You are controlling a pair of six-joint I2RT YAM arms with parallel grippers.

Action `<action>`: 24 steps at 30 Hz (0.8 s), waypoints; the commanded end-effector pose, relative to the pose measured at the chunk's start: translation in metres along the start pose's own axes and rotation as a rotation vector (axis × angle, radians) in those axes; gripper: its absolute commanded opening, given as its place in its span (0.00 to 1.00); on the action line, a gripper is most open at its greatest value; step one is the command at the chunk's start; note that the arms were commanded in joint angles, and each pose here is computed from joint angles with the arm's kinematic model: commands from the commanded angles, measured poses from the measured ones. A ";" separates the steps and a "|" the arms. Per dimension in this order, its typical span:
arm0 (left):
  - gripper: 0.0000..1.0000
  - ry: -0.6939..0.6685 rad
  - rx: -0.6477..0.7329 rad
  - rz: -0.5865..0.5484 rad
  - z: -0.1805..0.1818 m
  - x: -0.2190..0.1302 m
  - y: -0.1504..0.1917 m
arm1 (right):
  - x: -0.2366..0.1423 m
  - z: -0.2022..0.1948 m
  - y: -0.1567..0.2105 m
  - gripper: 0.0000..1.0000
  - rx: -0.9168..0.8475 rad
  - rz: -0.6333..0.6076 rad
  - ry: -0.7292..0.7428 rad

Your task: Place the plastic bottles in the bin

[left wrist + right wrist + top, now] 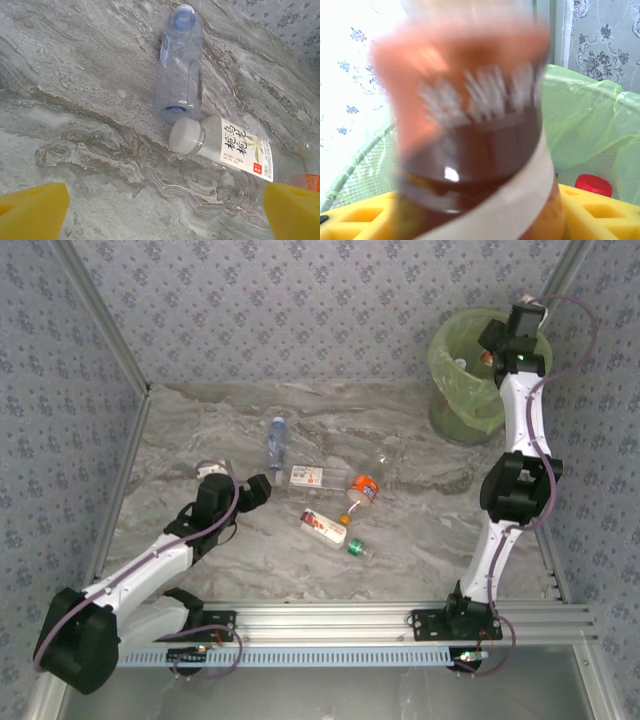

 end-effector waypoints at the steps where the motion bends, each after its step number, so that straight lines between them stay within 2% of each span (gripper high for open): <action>1: 0.99 -0.012 -0.010 -0.024 0.002 -0.003 -0.006 | -0.005 -0.005 -0.010 0.72 0.008 -0.012 0.026; 5: 0.99 -0.006 -0.010 -0.015 0.001 -0.001 -0.005 | -0.011 -0.003 -0.011 0.81 -0.001 -0.002 0.020; 10: 0.99 0.001 -0.007 -0.002 -0.002 0.002 -0.004 | -0.022 -0.002 -0.015 0.87 -0.012 -0.004 0.026; 24: 0.99 -0.003 0.012 0.020 -0.007 0.011 -0.003 | -0.065 0.010 -0.027 0.90 -0.028 -0.075 -0.007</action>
Point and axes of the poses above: each hand's point on the last joint's axis, 136 mm out from that joint toward the fingers, its own x axis out along the fingers, its own z axis along the line the jaws close on, y = z × x, the point moved 1 cm from there along -x, back along the fingers, and after that the axes turned 8 degrees about -x, right-handed, at the moved point
